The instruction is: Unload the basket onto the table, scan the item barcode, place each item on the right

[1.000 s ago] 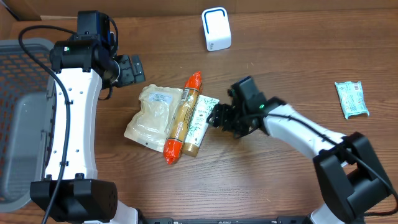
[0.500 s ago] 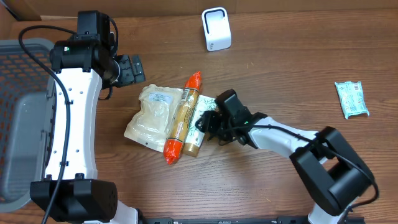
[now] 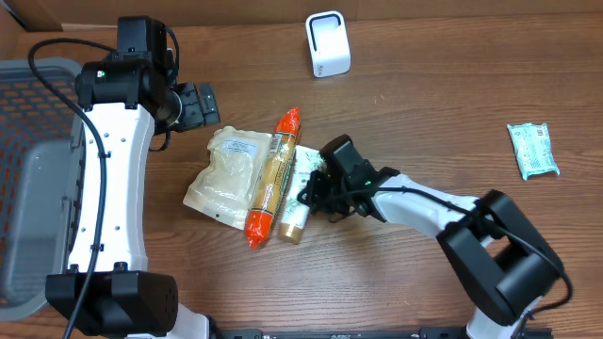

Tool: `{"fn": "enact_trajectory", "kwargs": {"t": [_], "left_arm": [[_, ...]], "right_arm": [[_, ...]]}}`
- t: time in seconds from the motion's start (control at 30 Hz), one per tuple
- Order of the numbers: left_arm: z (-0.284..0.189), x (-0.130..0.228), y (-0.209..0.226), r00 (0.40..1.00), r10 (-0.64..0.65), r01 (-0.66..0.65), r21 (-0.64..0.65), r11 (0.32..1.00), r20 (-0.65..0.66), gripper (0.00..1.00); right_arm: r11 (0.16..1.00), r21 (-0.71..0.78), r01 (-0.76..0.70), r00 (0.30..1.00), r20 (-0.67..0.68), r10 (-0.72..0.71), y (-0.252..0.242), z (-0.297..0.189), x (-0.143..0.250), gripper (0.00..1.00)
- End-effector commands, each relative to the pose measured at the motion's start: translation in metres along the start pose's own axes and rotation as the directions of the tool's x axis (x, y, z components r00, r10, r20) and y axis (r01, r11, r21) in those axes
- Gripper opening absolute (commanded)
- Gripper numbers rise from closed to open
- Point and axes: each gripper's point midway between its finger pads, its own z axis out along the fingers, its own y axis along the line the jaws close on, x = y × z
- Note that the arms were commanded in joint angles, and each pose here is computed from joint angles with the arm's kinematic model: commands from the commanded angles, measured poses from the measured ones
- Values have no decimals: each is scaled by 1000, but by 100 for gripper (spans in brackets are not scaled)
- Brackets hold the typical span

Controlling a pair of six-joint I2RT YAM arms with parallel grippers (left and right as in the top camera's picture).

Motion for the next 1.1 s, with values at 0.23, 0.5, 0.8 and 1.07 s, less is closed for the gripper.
{"fn": "enact_trajectory", "kwargs": {"t": [0.23,0.5,0.8,1.07], "left_arm": [[4,1,-2,1000,-11,11,6,1000,-11,100],[4,1,-2,1000,-11,11,5,1000,-12,99],[4,1,-2,1000,-11,11,5,1000,-12,100],[4,1,-2,1000,-11,11,6,1000,-11,100]], "right_arm": [[854,506,123,976,94,-196,-54,-130,-39,7],[447,883,147,960,-19,-278,-105,-179,-43,4],[217,953,212,970,-179,-161,-162,-147,-33,4],[411,868,278,960,-238,-145,-139,-97,-6,41]]}}
